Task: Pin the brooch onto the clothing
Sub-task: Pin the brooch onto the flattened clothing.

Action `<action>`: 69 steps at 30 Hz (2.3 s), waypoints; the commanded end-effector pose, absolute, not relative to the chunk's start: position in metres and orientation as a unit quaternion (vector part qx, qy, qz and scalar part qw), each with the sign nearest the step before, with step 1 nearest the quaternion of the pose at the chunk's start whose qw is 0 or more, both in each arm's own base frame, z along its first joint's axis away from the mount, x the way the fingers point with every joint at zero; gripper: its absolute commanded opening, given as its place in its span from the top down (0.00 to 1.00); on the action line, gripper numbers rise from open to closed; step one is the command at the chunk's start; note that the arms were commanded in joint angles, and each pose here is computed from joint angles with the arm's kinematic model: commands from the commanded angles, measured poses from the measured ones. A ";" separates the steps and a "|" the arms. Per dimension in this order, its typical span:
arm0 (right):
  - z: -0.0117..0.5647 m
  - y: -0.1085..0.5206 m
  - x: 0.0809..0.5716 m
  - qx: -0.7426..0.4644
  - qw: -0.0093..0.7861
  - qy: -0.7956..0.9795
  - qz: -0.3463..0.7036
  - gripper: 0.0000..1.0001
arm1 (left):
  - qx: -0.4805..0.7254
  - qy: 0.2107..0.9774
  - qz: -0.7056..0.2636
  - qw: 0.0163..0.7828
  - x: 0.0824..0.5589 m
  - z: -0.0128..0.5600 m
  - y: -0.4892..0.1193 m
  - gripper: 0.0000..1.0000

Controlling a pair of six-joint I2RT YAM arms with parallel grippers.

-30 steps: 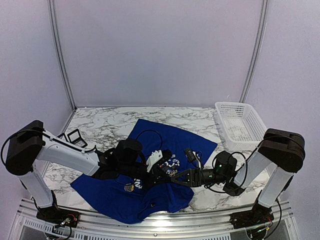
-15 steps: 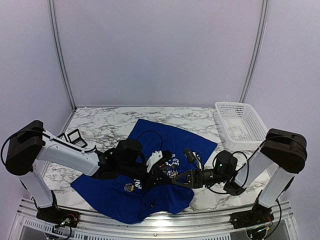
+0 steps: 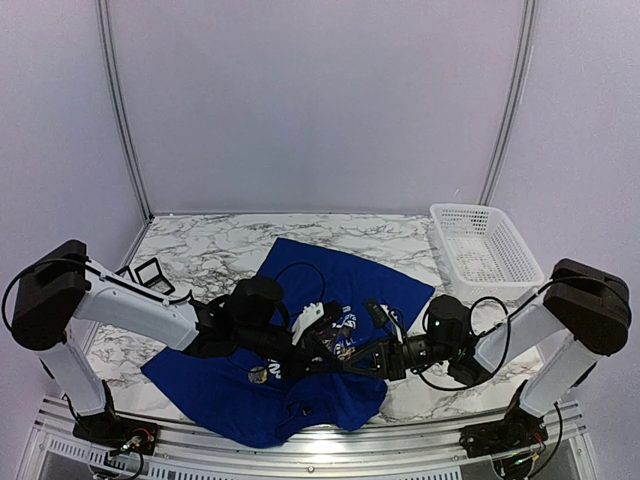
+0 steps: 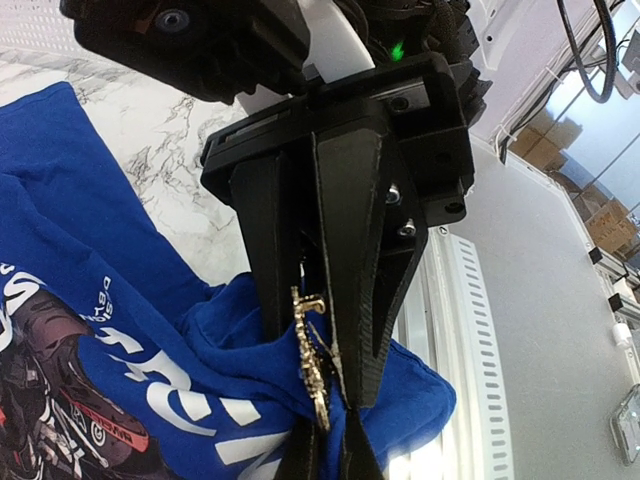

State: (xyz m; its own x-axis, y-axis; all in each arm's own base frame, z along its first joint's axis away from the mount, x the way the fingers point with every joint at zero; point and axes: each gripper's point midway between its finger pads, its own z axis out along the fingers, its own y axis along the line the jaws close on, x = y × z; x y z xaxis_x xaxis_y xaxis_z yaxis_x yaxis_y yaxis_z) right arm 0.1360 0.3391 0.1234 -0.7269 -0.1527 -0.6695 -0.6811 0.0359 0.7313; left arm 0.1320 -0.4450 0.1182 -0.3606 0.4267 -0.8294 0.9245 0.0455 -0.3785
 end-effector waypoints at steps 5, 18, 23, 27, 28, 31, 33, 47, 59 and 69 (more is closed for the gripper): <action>0.173 0.354 0.144 -0.385 0.327 0.618 0.602 1.00 | 0.527 0.635 -0.515 0.233 0.102 0.130 -0.452 0.91; 0.174 0.357 0.136 -0.427 0.336 0.607 0.580 1.00 | 0.510 0.650 -0.511 0.237 0.111 0.131 -0.456 1.00; 0.177 0.357 0.130 -0.432 0.334 0.597 0.588 1.00 | 0.502 0.661 -0.497 0.254 0.119 0.130 -0.456 1.00; 0.183 0.351 0.133 -0.413 0.334 0.590 0.608 0.97 | 0.509 0.656 -0.483 0.277 0.122 0.132 -0.451 1.00; 0.185 0.349 0.133 -0.406 0.336 0.588 0.614 0.95 | 0.514 0.653 -0.479 0.284 0.122 0.133 -0.449 1.00; 0.188 0.344 0.135 -0.391 0.338 0.581 0.628 0.91 | 0.526 0.640 -0.472 0.301 0.121 0.137 -0.446 1.00; 0.192 0.343 0.135 -0.389 0.340 0.572 0.637 0.88 | 0.530 0.636 -0.472 0.302 0.119 0.137 -0.446 1.00; 0.189 0.332 0.128 -0.390 0.334 0.569 0.643 0.70 | 0.538 0.626 -0.470 0.313 0.115 0.143 -0.443 1.00; 0.185 0.319 0.127 -0.405 0.378 0.576 0.601 0.46 | 0.522 0.632 -0.483 0.307 0.115 0.147 -0.444 1.00; 0.165 0.325 0.127 -0.467 0.425 0.579 0.515 0.37 | 0.521 0.632 -0.488 0.301 0.113 0.147 -0.444 1.00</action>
State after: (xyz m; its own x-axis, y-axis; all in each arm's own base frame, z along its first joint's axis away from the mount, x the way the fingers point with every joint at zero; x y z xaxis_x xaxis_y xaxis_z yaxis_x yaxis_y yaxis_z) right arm 0.1233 0.3185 0.1736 -0.3452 -0.0478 -0.9373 -0.9378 -0.0222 0.3465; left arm 0.1208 -0.4459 0.1402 -0.2747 0.3749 -0.8854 0.9558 0.0057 -0.2941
